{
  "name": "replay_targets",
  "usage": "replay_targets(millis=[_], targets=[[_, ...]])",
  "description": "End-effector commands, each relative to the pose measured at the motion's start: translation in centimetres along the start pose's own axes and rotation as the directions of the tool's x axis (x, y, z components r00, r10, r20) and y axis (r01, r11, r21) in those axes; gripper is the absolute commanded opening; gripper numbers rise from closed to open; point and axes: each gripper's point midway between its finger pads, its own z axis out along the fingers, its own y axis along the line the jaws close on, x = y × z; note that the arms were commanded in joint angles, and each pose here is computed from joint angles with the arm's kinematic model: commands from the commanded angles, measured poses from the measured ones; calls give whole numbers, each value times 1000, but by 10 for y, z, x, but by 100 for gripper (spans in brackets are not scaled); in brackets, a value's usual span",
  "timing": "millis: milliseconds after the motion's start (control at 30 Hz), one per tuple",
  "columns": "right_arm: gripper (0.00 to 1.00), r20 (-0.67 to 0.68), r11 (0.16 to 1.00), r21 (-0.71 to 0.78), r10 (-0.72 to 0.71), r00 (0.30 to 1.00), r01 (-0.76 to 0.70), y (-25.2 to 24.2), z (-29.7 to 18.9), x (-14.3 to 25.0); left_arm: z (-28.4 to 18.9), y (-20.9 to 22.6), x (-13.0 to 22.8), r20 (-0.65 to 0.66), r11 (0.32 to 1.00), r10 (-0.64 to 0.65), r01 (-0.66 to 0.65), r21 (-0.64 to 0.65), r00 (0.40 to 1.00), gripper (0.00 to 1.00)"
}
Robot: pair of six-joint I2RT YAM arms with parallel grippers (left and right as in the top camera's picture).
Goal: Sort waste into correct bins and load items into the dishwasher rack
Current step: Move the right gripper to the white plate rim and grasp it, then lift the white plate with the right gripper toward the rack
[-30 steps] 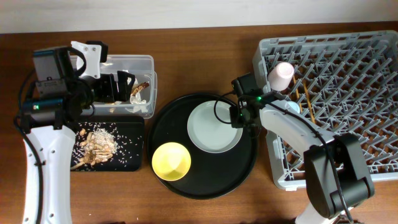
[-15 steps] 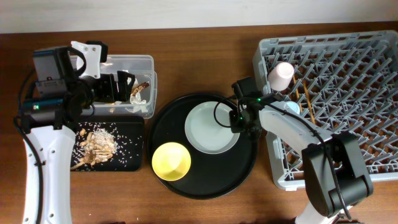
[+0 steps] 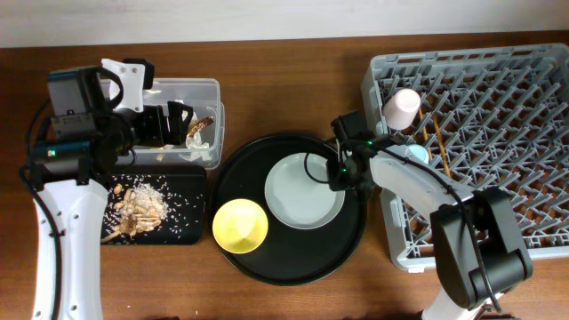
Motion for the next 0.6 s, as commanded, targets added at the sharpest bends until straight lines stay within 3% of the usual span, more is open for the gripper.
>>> replay_targets(millis=[0, 433, 567], targets=[[44, 15, 1000, 23, -6, 1000, 5, -2, 4, -3, -5, 1, -6, 21, 1000, 17, -17, -8, 1000, 99], [43, 49, 997, 76, -11, 999, 7, -12, 14, -10, -5, 1, -6, 21, 1000, 17, -17, -9, 1000, 99], [31, 39, 997, 79, -10, 999, 7, -13, 16, -6, -5, 1, -6, 21, 1000, 17, -17, -8, 1000, 99]])
